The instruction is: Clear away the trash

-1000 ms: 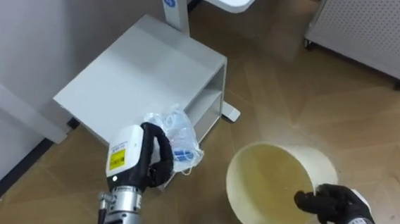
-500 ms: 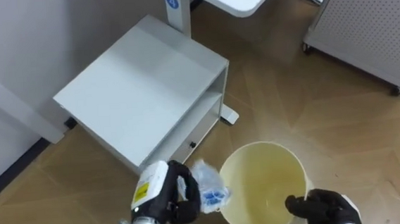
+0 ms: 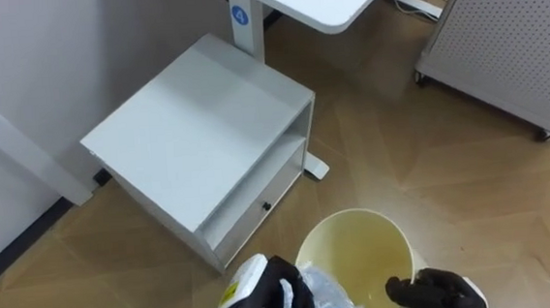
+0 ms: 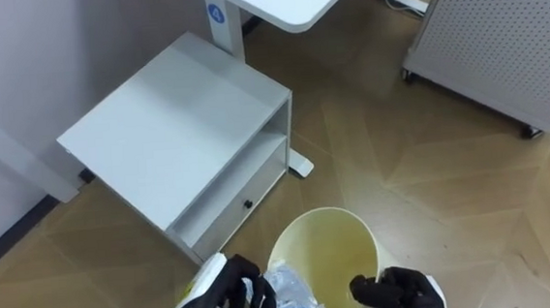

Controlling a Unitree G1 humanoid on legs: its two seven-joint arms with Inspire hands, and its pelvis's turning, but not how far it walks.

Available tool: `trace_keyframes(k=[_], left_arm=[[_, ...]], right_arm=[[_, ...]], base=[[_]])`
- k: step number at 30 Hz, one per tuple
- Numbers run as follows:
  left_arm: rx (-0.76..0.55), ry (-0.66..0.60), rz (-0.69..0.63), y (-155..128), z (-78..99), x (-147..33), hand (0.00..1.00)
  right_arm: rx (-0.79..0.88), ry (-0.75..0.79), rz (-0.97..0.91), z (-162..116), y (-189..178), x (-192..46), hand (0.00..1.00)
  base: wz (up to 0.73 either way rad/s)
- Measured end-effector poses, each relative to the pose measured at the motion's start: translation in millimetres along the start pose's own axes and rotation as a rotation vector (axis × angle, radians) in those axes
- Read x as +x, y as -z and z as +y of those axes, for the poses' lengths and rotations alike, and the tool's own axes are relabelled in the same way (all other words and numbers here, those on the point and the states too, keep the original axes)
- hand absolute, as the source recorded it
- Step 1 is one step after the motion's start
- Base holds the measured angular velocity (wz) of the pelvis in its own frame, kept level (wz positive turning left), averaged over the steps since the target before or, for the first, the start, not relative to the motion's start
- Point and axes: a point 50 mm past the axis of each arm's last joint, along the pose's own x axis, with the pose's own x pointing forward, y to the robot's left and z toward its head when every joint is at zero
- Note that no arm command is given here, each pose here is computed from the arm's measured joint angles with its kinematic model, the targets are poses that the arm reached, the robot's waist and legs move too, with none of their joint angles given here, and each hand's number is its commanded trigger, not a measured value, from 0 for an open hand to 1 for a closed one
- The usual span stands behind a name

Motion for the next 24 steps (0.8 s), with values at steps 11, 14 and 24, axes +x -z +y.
trace_keyframes(k=[11,14,24], left_arm=[[-0.009,0.024,-0.055,-12.8,0.8,3.6,1.0],[-0.011,0.038,-0.074,-17.2,0.5,4.2,0.94],[-0.024,0.077,-0.106,-26.5,-6.6,5.7,0.0]], right_arm=[[0.0,-0.027,-0.009,1.5,0.3,-0.4,1.0],[-0.001,-0.036,-0.01,4.0,1.6,-0.7,1.0],[-0.032,-0.053,-0.012,6.6,2.7,-1.1,1.0]], base=[[0.0],[0.0],[0.0]])
